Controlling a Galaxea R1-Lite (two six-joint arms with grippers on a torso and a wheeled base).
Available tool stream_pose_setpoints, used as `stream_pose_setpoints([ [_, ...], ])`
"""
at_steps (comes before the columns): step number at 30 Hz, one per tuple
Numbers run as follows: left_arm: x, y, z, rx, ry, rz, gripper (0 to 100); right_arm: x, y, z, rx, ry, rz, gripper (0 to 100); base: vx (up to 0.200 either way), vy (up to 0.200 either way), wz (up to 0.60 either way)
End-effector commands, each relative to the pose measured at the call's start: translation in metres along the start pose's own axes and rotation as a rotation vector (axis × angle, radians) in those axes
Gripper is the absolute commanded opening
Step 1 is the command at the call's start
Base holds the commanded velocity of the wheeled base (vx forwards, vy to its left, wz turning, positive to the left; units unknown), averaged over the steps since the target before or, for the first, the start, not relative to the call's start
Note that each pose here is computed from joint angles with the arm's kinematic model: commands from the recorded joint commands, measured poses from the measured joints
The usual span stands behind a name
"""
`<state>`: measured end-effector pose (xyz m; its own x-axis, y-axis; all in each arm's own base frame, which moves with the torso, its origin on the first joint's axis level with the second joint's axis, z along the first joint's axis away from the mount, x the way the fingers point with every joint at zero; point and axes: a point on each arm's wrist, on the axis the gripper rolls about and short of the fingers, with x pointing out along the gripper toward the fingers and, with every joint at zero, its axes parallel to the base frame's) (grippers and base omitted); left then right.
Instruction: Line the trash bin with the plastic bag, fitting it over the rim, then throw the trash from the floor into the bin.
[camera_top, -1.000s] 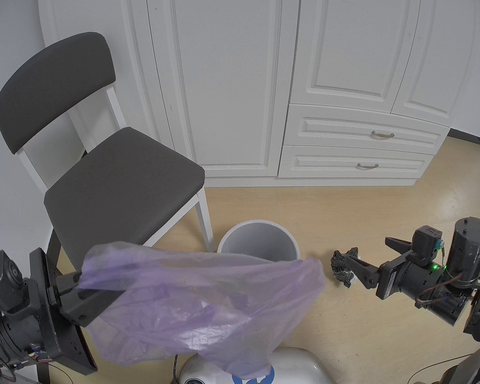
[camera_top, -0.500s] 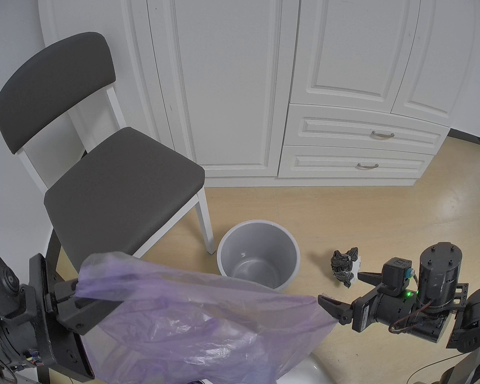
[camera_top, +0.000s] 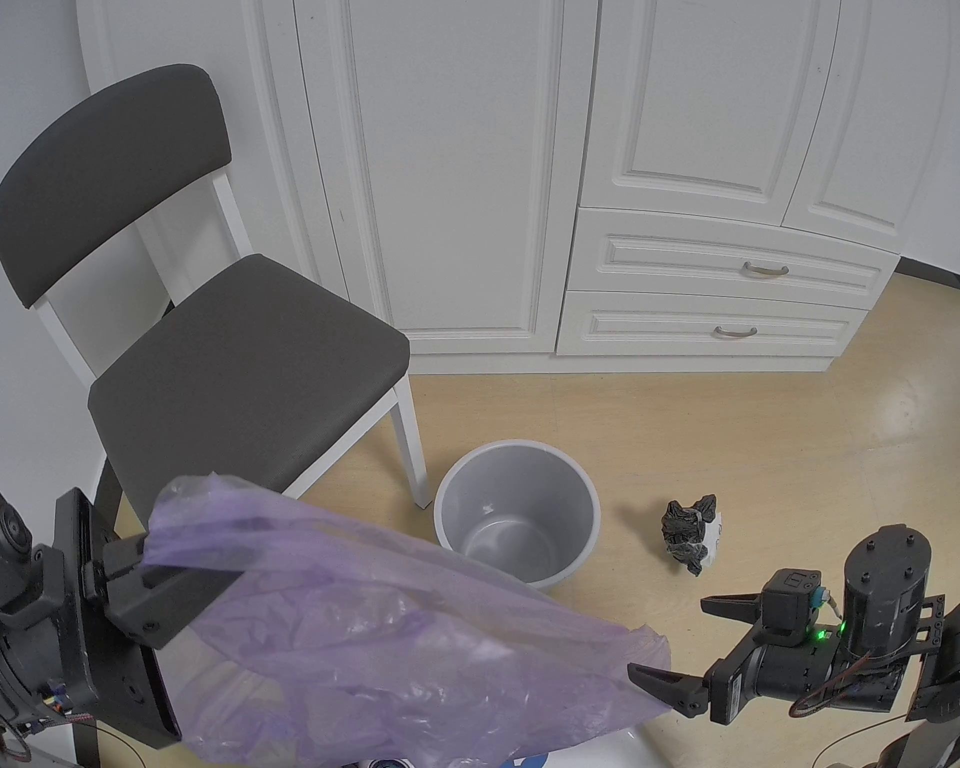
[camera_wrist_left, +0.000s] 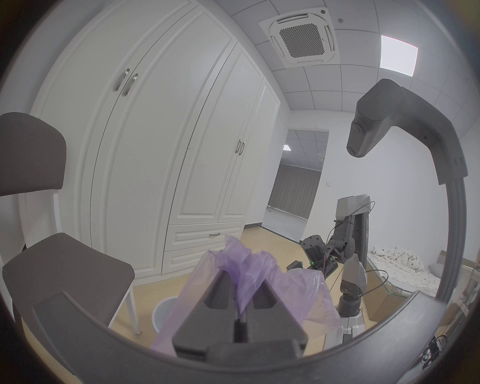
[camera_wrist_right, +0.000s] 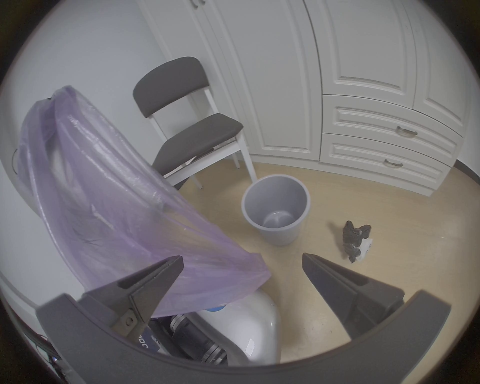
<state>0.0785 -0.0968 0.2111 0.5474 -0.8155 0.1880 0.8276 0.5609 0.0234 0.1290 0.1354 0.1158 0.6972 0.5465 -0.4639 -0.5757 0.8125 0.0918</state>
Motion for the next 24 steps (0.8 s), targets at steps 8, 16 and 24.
stream_pose_setpoints([
  [8,0.003,0.001,0.006,-0.029,-0.038,0.001,0,-0.007,0.005,-0.003,-0.015,-0.004,0.050,100,0.000,0.000,0.00],
  [16,0.000,-0.006,0.011,-0.087,-0.101,-0.050,0,0.002,0.007,-0.008,-0.013,0.038,0.067,100,0.000,0.000,0.00],
  [24,-0.006,-0.012,0.008,-0.120,-0.134,-0.163,0,0.008,0.007,-0.006,-0.003,0.043,0.059,100,0.000,0.000,0.00],
])
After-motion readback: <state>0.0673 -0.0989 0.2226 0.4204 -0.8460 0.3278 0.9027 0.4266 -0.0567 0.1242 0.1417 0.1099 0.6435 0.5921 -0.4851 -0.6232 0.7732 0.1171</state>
